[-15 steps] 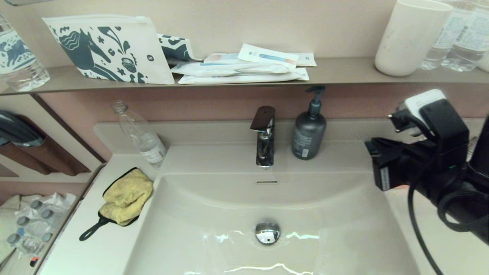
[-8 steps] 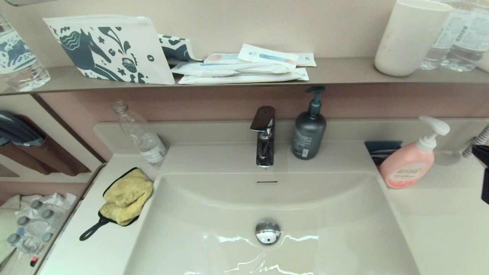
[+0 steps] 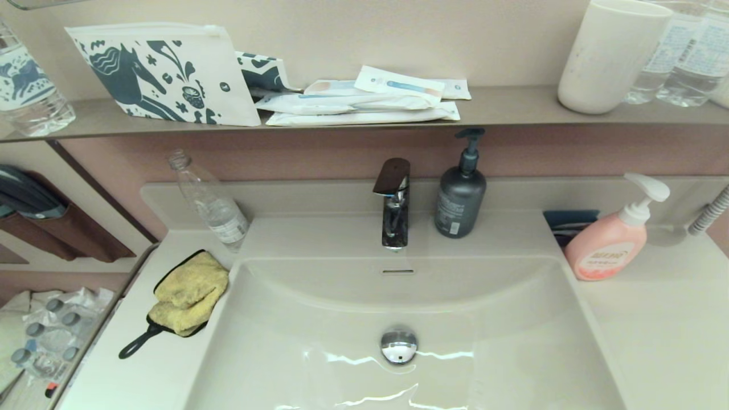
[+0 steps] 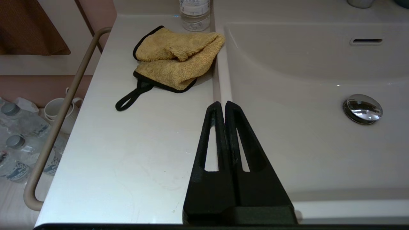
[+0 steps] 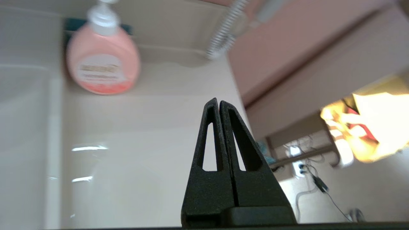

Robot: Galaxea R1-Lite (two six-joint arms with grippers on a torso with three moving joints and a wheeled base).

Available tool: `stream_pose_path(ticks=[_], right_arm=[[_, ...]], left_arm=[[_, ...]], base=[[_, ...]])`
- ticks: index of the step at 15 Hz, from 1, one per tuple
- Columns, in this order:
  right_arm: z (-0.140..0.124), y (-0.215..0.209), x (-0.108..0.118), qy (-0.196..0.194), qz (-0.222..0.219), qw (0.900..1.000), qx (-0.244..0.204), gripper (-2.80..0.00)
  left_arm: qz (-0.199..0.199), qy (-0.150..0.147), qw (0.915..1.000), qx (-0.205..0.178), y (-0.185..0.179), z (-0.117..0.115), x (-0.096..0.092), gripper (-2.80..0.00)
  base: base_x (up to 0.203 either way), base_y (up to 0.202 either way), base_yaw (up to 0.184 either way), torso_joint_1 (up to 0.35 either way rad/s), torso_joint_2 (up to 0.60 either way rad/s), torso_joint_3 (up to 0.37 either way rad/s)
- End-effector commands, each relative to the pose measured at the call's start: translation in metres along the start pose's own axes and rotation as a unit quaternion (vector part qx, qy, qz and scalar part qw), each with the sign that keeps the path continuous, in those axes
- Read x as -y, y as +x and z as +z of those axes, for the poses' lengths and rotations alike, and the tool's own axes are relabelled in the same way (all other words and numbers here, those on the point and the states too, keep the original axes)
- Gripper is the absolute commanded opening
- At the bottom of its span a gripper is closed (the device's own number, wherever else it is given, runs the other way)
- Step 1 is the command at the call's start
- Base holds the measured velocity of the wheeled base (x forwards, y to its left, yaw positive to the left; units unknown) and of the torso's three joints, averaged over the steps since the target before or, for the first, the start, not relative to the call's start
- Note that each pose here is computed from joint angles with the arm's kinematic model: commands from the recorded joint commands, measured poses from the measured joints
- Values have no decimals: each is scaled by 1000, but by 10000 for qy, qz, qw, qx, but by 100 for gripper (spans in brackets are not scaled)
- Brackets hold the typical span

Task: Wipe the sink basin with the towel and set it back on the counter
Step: Pick up the cloth

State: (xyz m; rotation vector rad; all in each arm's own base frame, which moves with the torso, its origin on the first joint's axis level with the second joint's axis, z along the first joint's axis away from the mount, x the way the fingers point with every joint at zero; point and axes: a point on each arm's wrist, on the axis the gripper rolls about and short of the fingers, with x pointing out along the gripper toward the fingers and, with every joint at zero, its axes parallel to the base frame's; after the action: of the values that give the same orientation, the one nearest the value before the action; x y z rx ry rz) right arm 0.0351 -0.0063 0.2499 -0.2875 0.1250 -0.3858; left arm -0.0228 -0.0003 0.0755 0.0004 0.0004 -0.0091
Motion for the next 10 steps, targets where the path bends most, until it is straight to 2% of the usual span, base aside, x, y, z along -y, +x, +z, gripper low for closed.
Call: stream_pose_path(ticks=[1, 5, 10], right_arm=[[-8, -29, 17, 221, -384, 9985, 307, -280], [-25, -65, 30, 310, -815, 9943, 608, -280], [-42, -92, 37, 476, -966, 9896, 953, -280]], left_arm=[[6, -2, 10000, 3, 0, 0, 0, -280], [0, -2, 10000, 3, 0, 0, 0, -280], [0, -2, 10000, 8, 0, 0, 0, -280]], base=[[0, 0, 0, 0, 0, 0], [0, 0, 0, 0, 0, 0], [0, 0, 0, 0, 0, 0]])
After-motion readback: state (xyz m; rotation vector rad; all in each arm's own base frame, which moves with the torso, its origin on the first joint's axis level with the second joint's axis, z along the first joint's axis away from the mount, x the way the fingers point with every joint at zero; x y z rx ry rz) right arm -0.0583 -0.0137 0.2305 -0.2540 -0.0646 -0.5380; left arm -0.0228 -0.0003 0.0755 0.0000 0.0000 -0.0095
